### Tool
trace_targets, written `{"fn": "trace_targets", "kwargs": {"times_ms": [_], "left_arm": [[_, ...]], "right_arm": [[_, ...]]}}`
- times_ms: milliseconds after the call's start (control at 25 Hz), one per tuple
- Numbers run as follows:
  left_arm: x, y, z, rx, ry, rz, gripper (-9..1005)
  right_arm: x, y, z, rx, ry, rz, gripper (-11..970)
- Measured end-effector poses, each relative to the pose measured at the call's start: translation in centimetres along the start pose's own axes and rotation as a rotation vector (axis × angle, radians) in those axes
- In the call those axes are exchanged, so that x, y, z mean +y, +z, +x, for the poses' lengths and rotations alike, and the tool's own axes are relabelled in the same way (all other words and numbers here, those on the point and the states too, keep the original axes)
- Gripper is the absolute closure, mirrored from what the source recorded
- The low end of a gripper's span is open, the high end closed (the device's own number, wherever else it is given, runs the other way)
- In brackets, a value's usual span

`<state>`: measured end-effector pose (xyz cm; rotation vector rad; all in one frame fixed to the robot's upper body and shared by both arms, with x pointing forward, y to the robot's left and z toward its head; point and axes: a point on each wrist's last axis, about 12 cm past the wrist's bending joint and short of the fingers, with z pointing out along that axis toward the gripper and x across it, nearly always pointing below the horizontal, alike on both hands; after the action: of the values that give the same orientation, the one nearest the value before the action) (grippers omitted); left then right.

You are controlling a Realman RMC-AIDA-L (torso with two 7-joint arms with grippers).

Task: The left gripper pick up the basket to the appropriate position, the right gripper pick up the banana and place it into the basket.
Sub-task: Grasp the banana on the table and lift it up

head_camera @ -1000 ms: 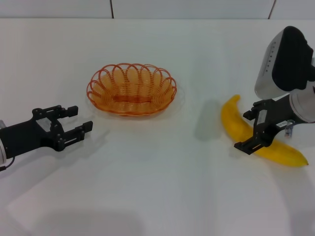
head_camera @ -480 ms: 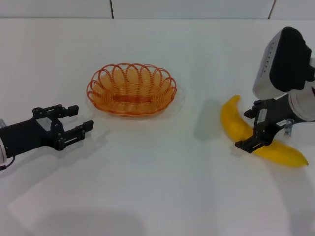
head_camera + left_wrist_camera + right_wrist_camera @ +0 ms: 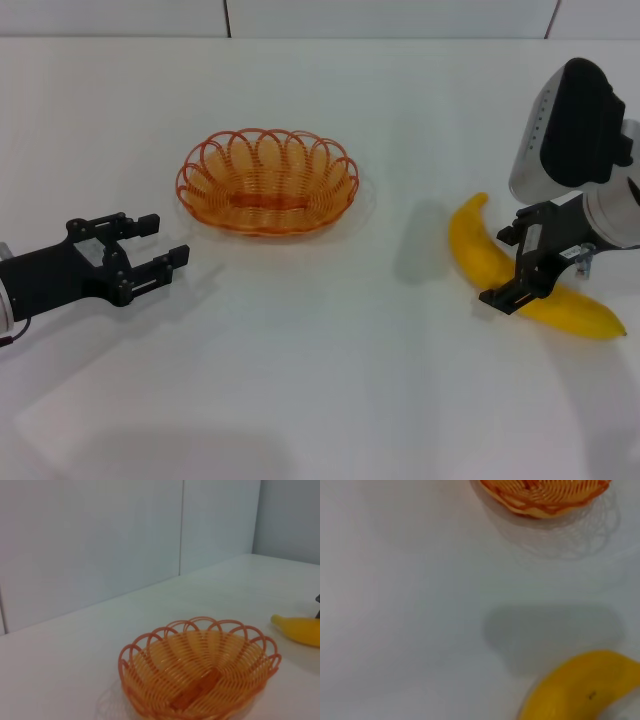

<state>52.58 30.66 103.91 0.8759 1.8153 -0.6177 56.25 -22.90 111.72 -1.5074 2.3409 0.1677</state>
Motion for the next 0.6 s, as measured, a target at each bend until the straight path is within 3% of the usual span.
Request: {"fn": "trace_targets", "kwargs": {"times_ms": [480, 600], "left_arm": [[-0.05, 0.05, 0.0, -0.001, -0.001, 0.001, 402], [-0.05, 0.07, -0.01, -0.001, 0.0, 0.001, 402]], "right_arm": [[-0.18, 0.23, -0.3, 0.009, 0.022, -0.008, 77], [-0.26, 0.36, -0.44, 0.019, 0.02, -0.018, 174]]}}
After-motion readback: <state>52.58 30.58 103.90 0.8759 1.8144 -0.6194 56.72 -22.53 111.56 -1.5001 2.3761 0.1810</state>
